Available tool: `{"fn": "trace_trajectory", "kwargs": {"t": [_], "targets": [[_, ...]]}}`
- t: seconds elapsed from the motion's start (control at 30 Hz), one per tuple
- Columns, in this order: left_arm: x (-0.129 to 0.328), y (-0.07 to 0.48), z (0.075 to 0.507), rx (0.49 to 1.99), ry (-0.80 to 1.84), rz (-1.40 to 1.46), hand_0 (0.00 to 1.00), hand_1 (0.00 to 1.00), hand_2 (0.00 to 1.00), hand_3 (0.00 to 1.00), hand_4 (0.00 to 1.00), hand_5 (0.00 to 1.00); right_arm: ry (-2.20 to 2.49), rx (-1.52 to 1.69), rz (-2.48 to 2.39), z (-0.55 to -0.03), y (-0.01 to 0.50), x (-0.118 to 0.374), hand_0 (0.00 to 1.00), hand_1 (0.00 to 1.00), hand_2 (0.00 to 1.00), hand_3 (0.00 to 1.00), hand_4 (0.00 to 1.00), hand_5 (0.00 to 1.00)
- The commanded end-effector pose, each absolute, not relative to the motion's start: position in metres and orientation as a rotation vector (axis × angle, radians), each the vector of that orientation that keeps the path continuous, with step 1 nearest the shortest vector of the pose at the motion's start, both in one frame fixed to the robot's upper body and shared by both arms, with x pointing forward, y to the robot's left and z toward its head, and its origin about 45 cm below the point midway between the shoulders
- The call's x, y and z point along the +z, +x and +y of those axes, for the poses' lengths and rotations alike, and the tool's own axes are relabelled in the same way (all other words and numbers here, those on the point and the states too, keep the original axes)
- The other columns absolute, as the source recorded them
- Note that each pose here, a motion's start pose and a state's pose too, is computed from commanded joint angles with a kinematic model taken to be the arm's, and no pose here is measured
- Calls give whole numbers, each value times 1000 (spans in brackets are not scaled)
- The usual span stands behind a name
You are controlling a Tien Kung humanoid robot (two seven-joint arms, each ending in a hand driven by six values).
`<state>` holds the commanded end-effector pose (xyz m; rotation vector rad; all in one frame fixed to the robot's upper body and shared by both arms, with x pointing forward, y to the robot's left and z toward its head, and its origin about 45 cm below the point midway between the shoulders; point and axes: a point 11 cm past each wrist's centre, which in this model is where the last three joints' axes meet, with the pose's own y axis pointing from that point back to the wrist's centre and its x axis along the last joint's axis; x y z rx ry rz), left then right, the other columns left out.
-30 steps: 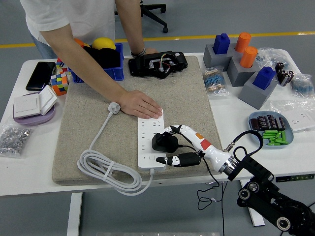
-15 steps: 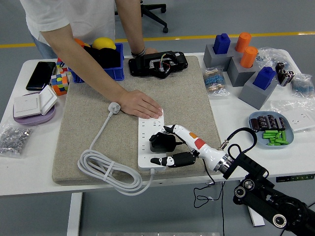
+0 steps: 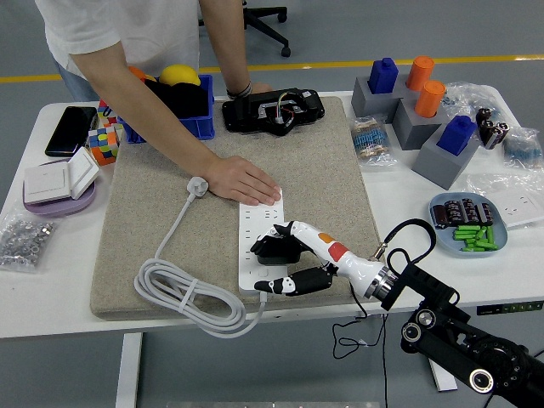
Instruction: Press the white button,pick up the black plug,place it near the board,insert it into the board
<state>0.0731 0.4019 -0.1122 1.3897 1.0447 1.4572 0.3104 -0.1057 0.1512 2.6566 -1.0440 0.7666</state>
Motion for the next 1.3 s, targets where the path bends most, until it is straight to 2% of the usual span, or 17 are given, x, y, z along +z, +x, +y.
{"fn": "trace_trajectory", "kwargs": {"t": [0.43,0.6,0.97,1.3], "targets": [[-112,74,402,1457,1388,1043,466,496,512,578,597,261,2684,879,-1154,-109,321,194,682,587,550,567,952,363],[-112,75,401,1456,1387,1041,466,496,512,578,595,261,2628,867,-1203,-121,325,196,681,586,550,568,952,362],[-112,76,402,1459,1384,1042,465,496,512,577,594,262,2337,656,-1377,-201,332,165,688,616,591,605,942,360],[-112,77,401,1457,1383,1042,466,496,512,577,595,261,2139,469,-1547,-261,314,138,683,608,592,607,923,357]]}}
